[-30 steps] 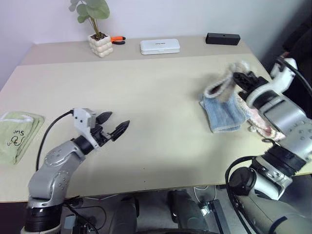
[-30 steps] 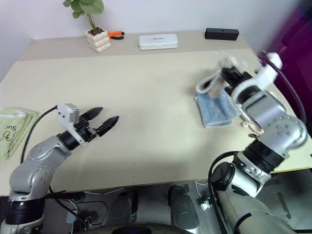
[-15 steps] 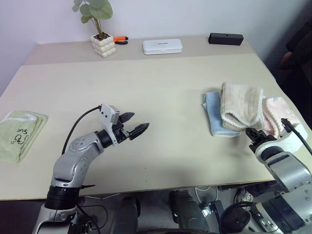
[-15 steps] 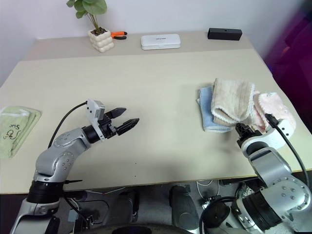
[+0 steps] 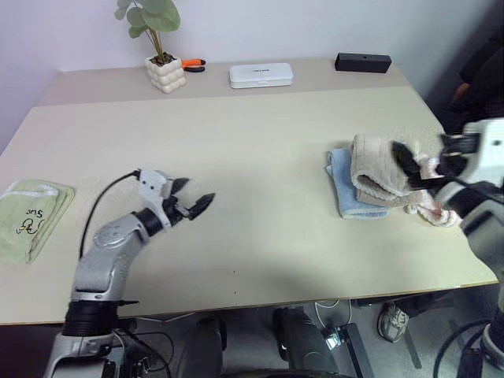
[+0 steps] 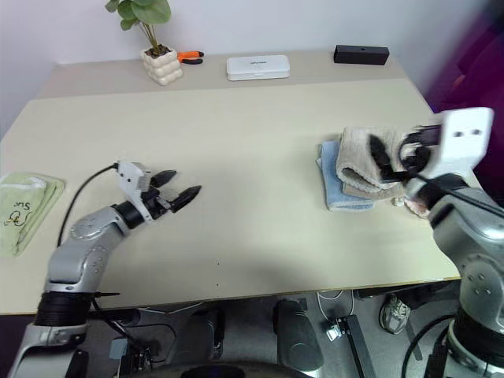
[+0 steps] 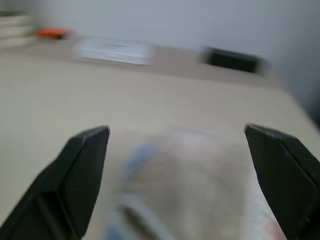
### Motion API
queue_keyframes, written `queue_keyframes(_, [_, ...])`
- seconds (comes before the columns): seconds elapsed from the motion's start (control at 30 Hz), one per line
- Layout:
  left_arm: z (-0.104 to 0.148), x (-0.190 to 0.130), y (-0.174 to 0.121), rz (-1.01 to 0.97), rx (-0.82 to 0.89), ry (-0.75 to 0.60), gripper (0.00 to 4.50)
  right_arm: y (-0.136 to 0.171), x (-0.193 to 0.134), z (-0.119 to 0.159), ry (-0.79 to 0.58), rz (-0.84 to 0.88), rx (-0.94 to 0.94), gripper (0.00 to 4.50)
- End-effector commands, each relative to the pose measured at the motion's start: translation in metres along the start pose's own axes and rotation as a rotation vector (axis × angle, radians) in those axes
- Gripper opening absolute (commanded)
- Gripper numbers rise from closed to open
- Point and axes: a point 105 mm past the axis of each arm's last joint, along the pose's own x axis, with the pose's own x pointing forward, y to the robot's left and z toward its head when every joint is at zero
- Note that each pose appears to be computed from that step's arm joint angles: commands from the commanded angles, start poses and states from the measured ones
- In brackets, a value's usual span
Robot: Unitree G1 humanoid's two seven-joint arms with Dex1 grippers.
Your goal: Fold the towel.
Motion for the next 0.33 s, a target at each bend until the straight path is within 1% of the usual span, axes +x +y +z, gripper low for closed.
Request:
queue_keyframes(0.03, [0.006,-0.014,0.011,0.042,0.073,-0.019,4.50,0.020,0.019,-0.005,-0.024,0.160,-0.056,4.39])
queue_keyframes(0.07, [0.006,-0.014,0.010,0.046,0.075,-0.018,4.50,0.021,0.022,-0.007,-0.026,0.178,-0.065,4.39])
queue_keyframes(0.2, [0.007,-0.028,0.005,0.047,0.090,-0.016,4.50,0.051,0.045,-0.026,-0.011,0.389,-0.075,4.39])
queue_keyframes(0.33, [0.006,-0.035,0.000,0.059,0.084,-0.017,4.50,0.060,0.053,-0.039,0.003,0.469,-0.083,4.39])
